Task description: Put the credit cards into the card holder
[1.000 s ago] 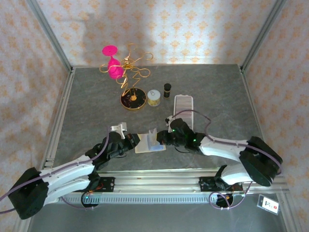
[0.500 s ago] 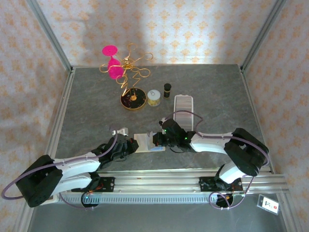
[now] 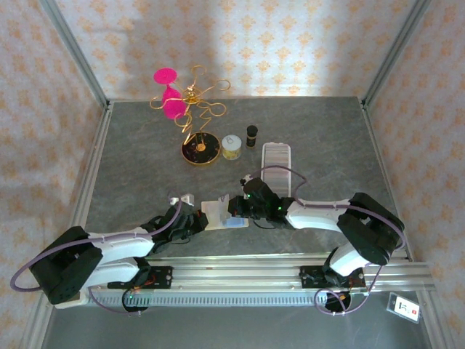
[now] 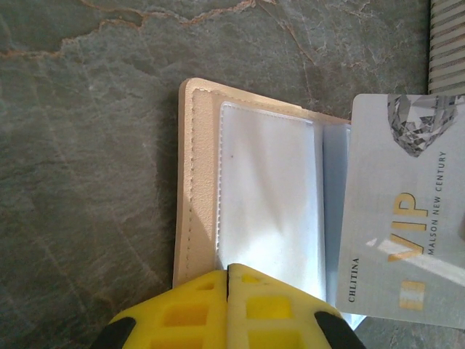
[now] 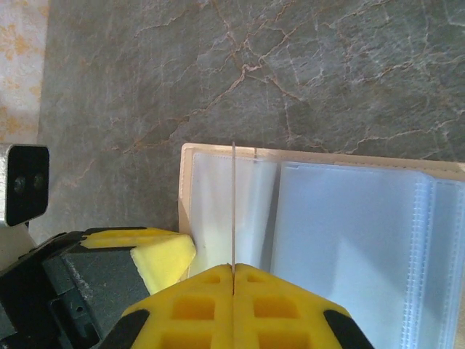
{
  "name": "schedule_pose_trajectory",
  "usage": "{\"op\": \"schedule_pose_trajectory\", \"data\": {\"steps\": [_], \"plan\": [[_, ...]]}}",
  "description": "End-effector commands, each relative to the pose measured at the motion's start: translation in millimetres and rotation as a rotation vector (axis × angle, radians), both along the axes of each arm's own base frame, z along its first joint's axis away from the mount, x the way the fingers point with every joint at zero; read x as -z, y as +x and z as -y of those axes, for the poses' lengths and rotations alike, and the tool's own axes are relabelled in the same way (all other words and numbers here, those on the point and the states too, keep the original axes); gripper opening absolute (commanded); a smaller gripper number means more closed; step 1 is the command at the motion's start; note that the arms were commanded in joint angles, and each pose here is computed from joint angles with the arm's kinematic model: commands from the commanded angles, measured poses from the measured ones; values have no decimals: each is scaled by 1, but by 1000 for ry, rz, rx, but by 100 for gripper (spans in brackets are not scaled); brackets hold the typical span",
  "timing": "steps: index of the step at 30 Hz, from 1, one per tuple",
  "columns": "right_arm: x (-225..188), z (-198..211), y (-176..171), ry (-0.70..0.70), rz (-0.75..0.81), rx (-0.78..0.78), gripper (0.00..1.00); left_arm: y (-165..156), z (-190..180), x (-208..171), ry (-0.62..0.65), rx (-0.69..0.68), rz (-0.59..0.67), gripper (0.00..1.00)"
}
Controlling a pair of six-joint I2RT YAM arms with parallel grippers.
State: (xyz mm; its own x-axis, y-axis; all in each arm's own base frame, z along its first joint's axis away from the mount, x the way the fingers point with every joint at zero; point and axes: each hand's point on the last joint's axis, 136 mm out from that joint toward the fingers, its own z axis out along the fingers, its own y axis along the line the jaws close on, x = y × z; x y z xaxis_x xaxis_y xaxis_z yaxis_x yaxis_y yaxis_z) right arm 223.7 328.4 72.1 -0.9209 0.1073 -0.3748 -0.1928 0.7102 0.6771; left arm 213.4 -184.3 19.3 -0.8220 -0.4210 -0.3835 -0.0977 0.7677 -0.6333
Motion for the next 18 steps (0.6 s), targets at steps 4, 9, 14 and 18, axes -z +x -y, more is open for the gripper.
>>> {"op": "schedule_pose_trajectory", "data": {"steps": [4, 9, 14, 18], "plan": [[0, 2, 5, 0, 10, 56, 0, -3, -9, 9, 38, -7, 2, 0], [3, -3, 1, 8, 0, 62, 0, -6, -9, 12, 37, -1, -16, 0], [12, 2, -2, -25, -16, 80, 0, -5, -7, 11, 32, 1, -10, 0], [13, 11, 0, -51, 0, 113, 0, -5, -7, 12, 34, 6, -13, 0]]}}
